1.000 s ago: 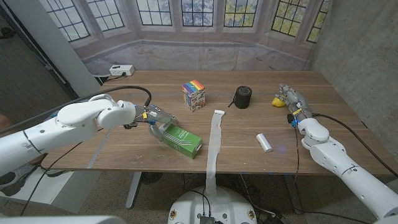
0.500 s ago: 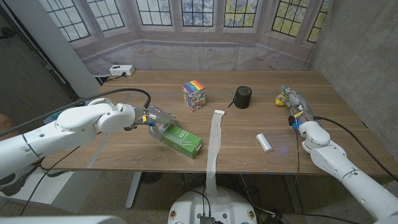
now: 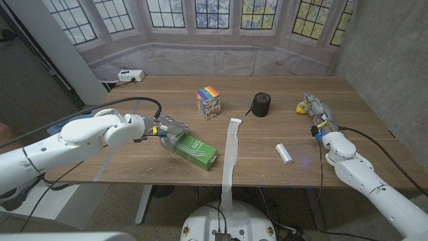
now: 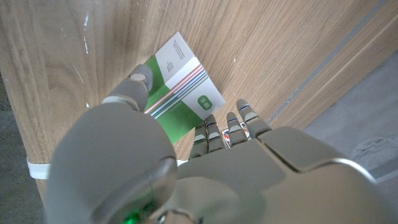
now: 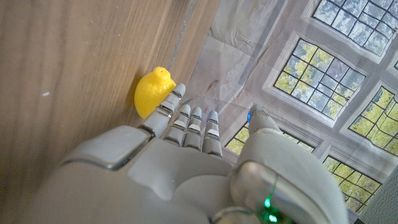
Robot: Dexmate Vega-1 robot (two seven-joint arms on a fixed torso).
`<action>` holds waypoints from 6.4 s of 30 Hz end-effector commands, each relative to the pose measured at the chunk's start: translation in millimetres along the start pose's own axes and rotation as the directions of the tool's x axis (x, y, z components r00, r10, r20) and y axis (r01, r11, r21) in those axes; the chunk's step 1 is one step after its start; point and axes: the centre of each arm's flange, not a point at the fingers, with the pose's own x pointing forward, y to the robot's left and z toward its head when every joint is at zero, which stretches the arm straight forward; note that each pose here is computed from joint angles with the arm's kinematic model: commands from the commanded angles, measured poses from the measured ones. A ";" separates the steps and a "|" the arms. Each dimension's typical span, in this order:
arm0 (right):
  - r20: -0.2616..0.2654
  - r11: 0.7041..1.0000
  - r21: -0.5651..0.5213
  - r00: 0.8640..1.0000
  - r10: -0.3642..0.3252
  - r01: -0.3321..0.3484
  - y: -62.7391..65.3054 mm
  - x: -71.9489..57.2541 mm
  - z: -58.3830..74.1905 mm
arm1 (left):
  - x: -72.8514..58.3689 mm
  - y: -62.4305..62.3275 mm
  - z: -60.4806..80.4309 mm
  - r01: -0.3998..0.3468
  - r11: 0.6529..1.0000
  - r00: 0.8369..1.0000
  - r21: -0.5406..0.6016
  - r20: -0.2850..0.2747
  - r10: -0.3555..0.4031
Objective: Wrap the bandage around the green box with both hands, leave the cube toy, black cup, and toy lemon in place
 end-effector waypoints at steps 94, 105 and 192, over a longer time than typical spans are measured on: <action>-0.039 0.956 -0.246 0.987 0.153 -0.158 49.2 2.8 51.7 | -11.0 12.8 -4.5 -0.175 0.985 0.982 0.000 -0.077 0.174; -0.076 0.920 -0.349 0.984 0.161 -0.177 66.2 -7.1 65.2 | -7.6 14.3 -3.0 -0.195 0.981 0.978 -0.014 -0.075 0.194; -0.167 0.389 -0.898 0.976 0.137 -0.208 204.9 -66.3 134.4 | 6.1 18.6 6.8 -0.226 0.970 0.972 -0.087 -0.080 0.220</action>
